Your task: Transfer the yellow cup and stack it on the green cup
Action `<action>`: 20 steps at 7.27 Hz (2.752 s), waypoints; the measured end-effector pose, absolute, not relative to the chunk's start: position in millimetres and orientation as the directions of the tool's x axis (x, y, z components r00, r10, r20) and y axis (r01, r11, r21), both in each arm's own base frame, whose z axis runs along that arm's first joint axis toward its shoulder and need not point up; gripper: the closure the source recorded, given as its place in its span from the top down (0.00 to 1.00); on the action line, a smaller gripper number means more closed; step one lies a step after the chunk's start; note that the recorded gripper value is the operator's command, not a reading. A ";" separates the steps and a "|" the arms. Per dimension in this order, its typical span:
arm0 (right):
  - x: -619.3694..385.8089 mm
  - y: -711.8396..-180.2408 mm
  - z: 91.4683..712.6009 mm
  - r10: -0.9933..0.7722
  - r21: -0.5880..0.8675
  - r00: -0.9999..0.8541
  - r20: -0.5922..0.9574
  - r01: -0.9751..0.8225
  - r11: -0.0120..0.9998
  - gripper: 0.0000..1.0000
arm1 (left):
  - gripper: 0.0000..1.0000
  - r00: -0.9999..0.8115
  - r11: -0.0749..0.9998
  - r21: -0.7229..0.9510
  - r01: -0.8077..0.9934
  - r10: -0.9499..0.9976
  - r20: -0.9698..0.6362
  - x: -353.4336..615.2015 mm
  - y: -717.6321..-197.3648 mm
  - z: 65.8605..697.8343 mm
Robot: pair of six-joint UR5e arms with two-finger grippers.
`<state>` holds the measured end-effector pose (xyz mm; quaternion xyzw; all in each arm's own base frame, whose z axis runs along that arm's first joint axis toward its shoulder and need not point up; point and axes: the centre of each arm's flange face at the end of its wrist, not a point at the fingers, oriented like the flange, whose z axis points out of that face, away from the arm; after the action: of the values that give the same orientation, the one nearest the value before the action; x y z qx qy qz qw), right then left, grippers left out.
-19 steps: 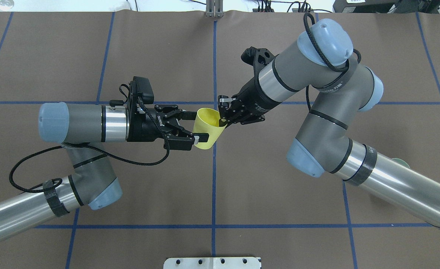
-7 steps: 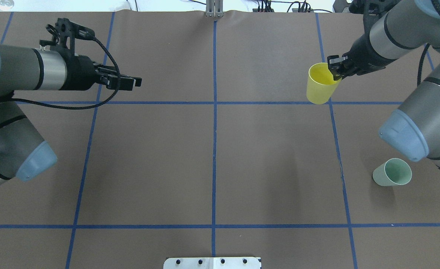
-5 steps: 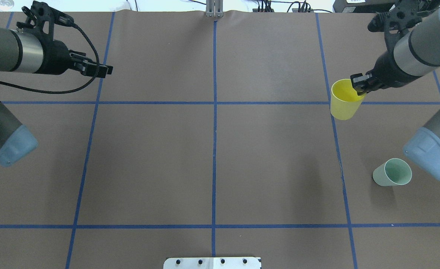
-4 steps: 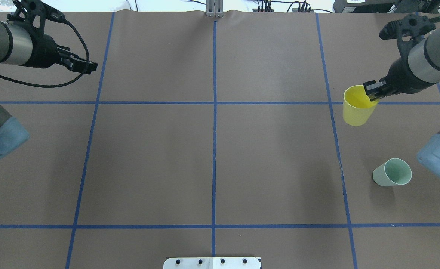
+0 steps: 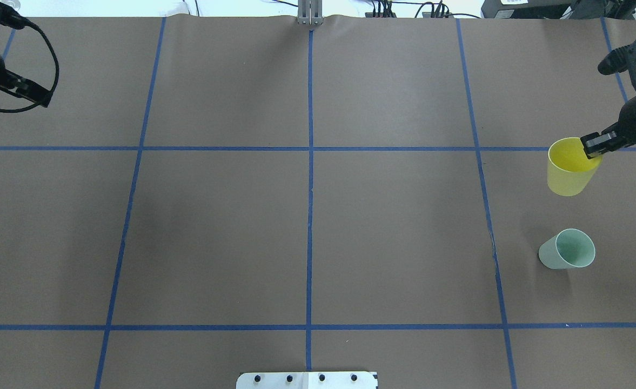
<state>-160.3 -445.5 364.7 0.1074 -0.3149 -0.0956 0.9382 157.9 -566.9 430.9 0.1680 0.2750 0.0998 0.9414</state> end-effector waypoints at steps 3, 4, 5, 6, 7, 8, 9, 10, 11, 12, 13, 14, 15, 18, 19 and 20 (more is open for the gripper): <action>-152.8 -436.2 386.4 -0.256 0.257 0.773 0.581 0.124 0.958 0.00 | 1.00 0.790 0.984 0.157 -0.088 0.165 -0.591 56.4 -546.4 525.5; -150.5 -427.9 406.9 -0.261 0.265 0.753 0.604 0.120 0.957 0.00 | 1.00 0.787 0.989 0.119 -0.089 0.143 -0.601 43.7 -535.3 543.1; -150.3 -422.8 426.4 -0.256 0.270 0.728 0.636 0.100 0.957 0.00 | 1.00 0.785 0.990 0.102 -0.094 0.136 -0.604 38.4 -527.6 553.2; -151.2 -419.0 438.4 -0.241 0.266 0.701 0.672 0.076 0.961 0.00 | 1.00 0.784 0.991 0.095 -0.096 0.134 -0.606 36.4 -524.1 557.5; -151.0 -414.2 445.1 -0.230 0.255 0.679 0.697 0.064 0.965 0.00 | 1.00 0.784 0.991 0.093 -0.096 0.133 -0.606 35.4 -523.1 558.7; -150.4 -409.6 449.5 -0.223 0.243 0.665 0.712 0.065 0.968 0.00 | 1.00 0.784 0.991 0.094 -0.095 0.133 -0.607 34.9 -522.9 558.6; -149.1 -405.0 454.0 -0.217 0.230 0.658 0.721 0.069 0.971 0.00 | 1.00 0.784 0.991 0.095 -0.094 0.133 -0.607 34.4 -522.9 558.3; -147.8 -401.3 458.7 -0.211 0.218 0.656 0.724 0.073 0.973 0.00 | 1.00 0.784 0.991 0.097 -0.094 0.134 -0.606 34.2 -523.0 557.8; -147.2 -399.5 461.9 -0.206 0.209 0.656 0.726 0.076 0.975 0.00 | 1.00 0.784 0.991 0.100 -0.094 0.136 -0.606 34.1 -523.1 556.3; -146.7 -398.0 465.3 -0.201 0.200 0.656 0.727 0.078 0.977 0.00 | 1.00 0.784 0.990 0.103 -0.094 0.138 -0.606 34.0 -523.0 554.6; -146.3 -396.4 468.5 -0.197 0.192 0.657 0.728 0.081 0.978 0.00 | 1.00 0.784 0.990 0.105 -0.094 0.139 -0.605 33.9 -523.0 553.7; -146.2 -395.5 470.1 -0.194 0.187 0.658 0.728 0.082 0.979 0.00 | 1.00 0.785 0.990 0.106 -0.094 0.140 -0.604 33.8 -523.2 553.3; -146.2 -395.1 471.5 -0.191 0.181 0.659 0.728 0.084 0.980 0.00 | 1.00 0.785 0.990 0.107 -0.094 0.140 -0.603 33.5 -523.5 552.9; -150.5 -392.3 476.9 -0.187 0.163 0.656 0.731 0.099 0.982 0.00 | 1.00 0.785 0.990 0.108 -0.093 0.140 -0.603 33.2 -524.0 552.2; -153.4 -391.5 480.2 -0.187 0.156 0.657 0.730 0.107 0.982 0.00 | 1.00 0.785 0.990 0.107 -0.093 0.139 -0.604 33.2 -523.9 552.6; -155.2 -390.6 483.4 -0.186 0.149 0.658 0.730 0.113 0.982 0.00 | 1.00 0.784 0.990 0.107 -0.093 0.139 -0.605 33.4 -523.6 553.1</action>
<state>-155.2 -390.6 483.4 0.0453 -0.4055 -0.0821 0.9093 33.4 -523.6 553.1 0.0355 0.3226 0.0615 0.9438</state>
